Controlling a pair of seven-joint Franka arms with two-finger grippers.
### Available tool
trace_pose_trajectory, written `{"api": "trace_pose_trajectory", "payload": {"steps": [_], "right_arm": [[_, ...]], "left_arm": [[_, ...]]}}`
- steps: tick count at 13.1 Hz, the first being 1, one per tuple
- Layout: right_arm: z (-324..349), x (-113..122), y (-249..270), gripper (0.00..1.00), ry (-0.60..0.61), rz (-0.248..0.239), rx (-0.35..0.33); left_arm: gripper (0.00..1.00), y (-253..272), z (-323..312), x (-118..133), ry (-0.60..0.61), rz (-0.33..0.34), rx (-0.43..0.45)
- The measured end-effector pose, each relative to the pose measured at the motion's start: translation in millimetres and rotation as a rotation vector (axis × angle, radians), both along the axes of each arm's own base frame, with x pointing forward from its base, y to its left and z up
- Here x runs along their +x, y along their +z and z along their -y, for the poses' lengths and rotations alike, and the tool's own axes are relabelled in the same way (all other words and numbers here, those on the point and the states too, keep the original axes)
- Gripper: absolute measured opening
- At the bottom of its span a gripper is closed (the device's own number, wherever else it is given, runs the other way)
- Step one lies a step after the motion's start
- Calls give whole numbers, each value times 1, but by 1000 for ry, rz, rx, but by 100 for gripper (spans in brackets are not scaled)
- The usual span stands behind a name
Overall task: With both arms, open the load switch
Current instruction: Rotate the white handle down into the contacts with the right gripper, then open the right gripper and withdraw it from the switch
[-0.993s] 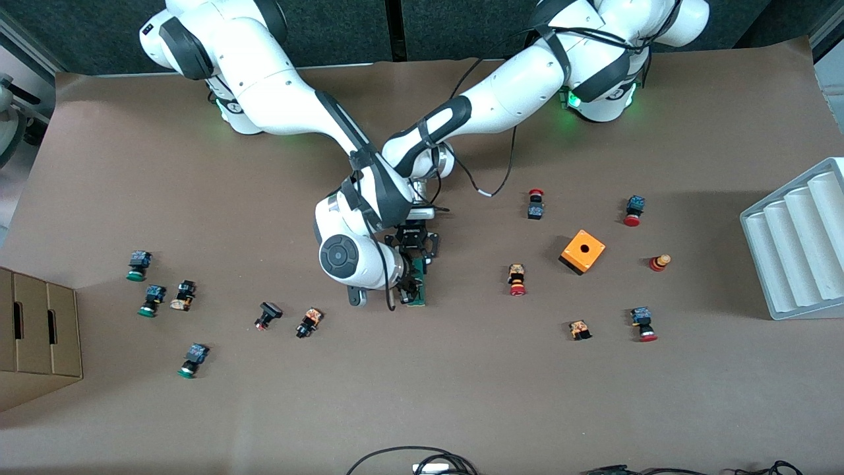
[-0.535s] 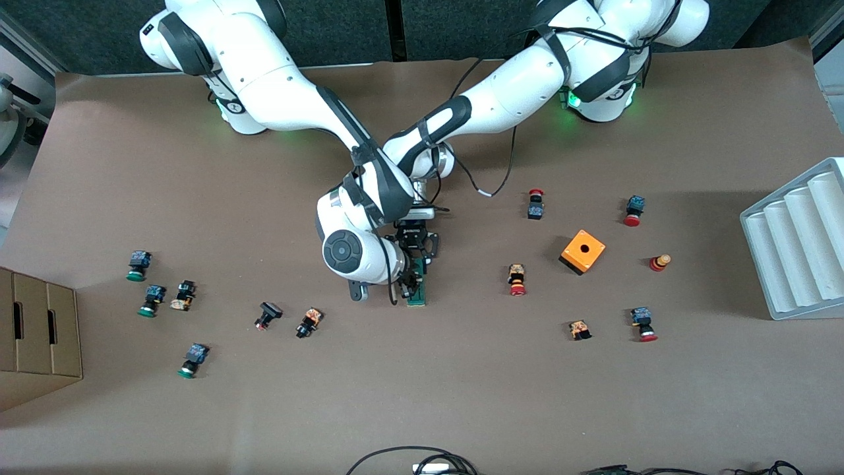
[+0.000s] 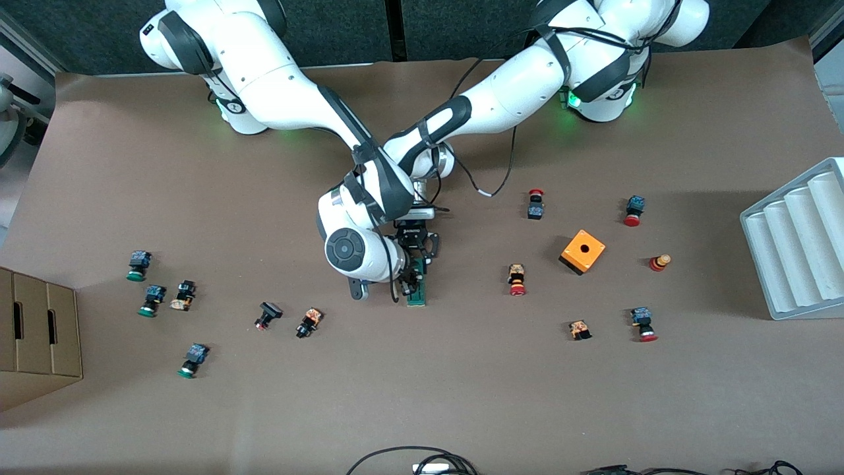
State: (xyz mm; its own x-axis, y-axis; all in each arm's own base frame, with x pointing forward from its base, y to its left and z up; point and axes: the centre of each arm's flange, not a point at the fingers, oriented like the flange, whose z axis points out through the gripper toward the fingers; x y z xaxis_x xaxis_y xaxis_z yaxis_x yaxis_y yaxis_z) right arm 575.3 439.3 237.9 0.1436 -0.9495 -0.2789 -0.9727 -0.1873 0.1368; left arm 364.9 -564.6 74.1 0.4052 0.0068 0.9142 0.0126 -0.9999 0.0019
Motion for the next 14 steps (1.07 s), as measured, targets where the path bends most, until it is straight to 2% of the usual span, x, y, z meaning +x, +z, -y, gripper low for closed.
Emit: {"api": "trace_pose_trajectory", "payload": {"steps": [4,14], "right_arm": [[-3,-9,-10,25,13,-8,-16],[-2,-13,-18,25,23,10,-33]], "left_arm": [[64,0,0,0,0,0,0],[64,0,0,0,0,0,0]]}}
